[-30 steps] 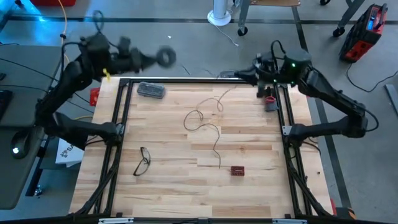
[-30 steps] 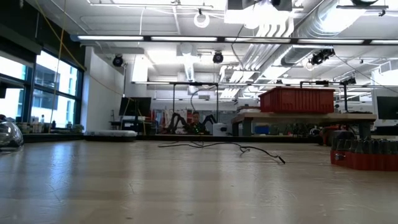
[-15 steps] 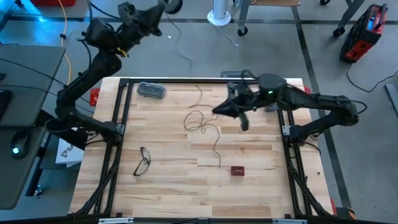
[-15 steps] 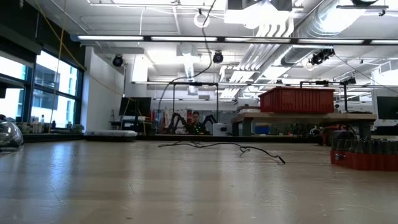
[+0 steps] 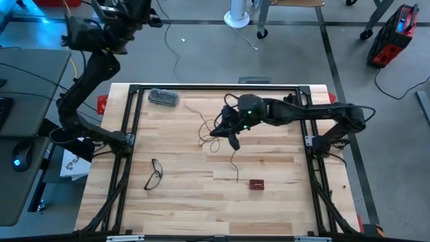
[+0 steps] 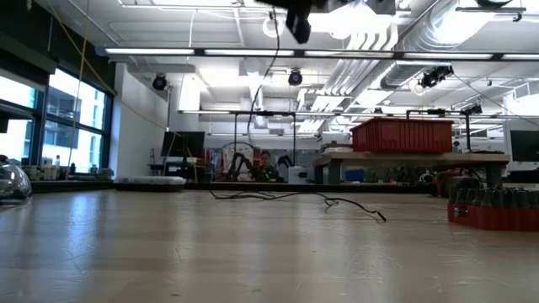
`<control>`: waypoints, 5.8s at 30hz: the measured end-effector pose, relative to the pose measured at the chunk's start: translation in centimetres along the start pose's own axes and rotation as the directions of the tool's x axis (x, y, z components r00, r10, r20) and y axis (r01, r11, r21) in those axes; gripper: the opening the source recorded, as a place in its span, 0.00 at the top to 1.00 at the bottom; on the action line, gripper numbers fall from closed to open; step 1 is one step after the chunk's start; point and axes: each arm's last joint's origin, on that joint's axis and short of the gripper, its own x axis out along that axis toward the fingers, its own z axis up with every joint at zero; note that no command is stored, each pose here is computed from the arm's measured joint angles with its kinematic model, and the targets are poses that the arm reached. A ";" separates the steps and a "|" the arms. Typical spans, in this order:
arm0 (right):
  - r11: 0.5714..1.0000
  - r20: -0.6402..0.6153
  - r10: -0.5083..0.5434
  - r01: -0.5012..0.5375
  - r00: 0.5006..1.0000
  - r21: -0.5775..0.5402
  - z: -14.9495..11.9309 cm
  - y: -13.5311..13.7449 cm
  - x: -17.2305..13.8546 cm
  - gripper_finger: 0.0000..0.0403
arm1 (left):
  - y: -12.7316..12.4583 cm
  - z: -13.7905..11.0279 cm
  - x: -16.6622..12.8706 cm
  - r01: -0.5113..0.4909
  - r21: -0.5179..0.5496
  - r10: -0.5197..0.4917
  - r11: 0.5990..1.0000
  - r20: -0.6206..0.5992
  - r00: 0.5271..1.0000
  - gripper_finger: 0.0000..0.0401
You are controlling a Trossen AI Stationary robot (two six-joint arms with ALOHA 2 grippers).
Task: Coil cords
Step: Uncoil the black wire from the spool
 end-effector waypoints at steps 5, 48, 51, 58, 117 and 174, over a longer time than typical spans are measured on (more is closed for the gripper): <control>0.994 -0.089 -0.110 0.112 0.990 0.011 -1.0 -2.5 0.1 1.00 | -2.5 -0.5 0.5 -0.046 0.020 0.049 0.999 -0.128 0.991 1.00; 0.869 0.446 -0.310 0.441 0.840 -0.226 4.6 -2.1 -3.1 0.39 | 1.9 -7.6 4.0 -0.185 -0.088 0.144 0.979 -0.344 0.928 1.00; 0.845 0.438 -0.347 0.479 0.829 -0.238 4.5 -2.2 -3.1 0.39 | 2.1 -7.9 4.3 -0.152 -0.108 0.107 0.983 -0.339 0.935 1.00; 0.800 0.428 -0.399 0.536 0.811 -0.269 4.3 -2.1 -3.0 0.44 | 1.8 -7.9 4.3 -0.132 -0.122 0.083 0.984 -0.341 0.936 1.00; 0.894 0.639 -0.268 0.434 0.721 -0.115 6.4 -1.0 -4.3 0.53 | 1.6 -8.6 4.4 -0.136 -0.118 0.087 0.984 -0.351 0.932 1.00; 0.872 0.632 -0.268 0.462 0.727 -0.162 6.4 -0.9 -4.2 0.73 | 1.6 -9.4 4.5 -0.123 -0.136 0.063 0.983 -0.382 0.922 1.00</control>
